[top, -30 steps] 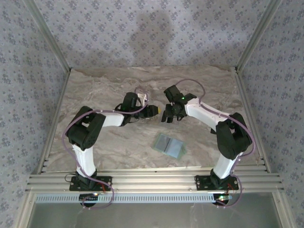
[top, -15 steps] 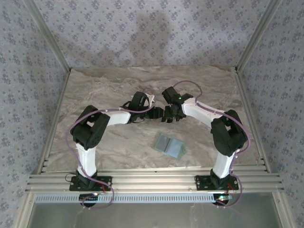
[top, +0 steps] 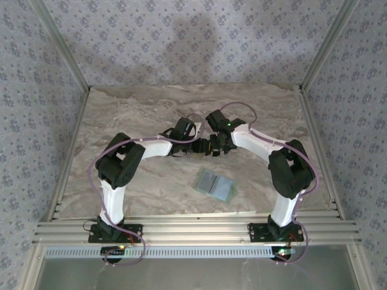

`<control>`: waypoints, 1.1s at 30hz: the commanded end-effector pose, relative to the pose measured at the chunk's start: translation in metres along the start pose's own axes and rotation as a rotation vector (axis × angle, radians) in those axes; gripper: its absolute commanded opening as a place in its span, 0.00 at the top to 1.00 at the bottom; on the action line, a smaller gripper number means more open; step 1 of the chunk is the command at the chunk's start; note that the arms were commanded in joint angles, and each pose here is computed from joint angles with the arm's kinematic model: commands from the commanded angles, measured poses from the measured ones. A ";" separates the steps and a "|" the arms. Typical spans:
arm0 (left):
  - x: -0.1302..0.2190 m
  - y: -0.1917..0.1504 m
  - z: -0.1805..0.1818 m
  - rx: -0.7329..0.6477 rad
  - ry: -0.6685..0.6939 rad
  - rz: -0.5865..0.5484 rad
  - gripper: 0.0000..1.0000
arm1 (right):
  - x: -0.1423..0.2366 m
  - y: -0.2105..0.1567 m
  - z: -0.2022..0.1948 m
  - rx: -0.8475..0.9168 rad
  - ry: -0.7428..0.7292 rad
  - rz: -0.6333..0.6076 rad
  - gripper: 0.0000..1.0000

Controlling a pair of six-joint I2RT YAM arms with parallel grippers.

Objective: Put the credit cards into the card holder
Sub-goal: Pick up the credit card from the storage box.

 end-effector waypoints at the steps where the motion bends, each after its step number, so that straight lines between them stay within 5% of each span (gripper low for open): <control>1: -0.007 -0.006 0.012 -0.001 0.088 0.025 0.61 | 0.015 0.003 -0.001 0.013 -0.014 -0.020 0.92; 7: -0.011 -0.006 0.015 0.010 0.110 0.028 0.62 | 0.023 0.005 -0.001 0.016 -0.008 -0.041 1.00; 20: -0.004 -0.003 0.009 0.053 0.001 0.017 0.62 | 0.059 0.005 -0.010 -0.075 0.178 -0.161 1.00; 33: 0.044 -0.003 -0.006 0.038 -0.134 -0.064 0.52 | 0.087 -0.047 -0.031 -0.225 0.374 -0.222 1.00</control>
Point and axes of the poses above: each hand's point on the last joint's axis, 136 mm out from that joint toward the fingers, its own x axis back along the fingers, its own z axis along the line the jaws close on, y = z × x, the point moved 7 cm from there along x, back along the fingers, and after that the axes turned 6 degrees about x, right-handed, at the moved point
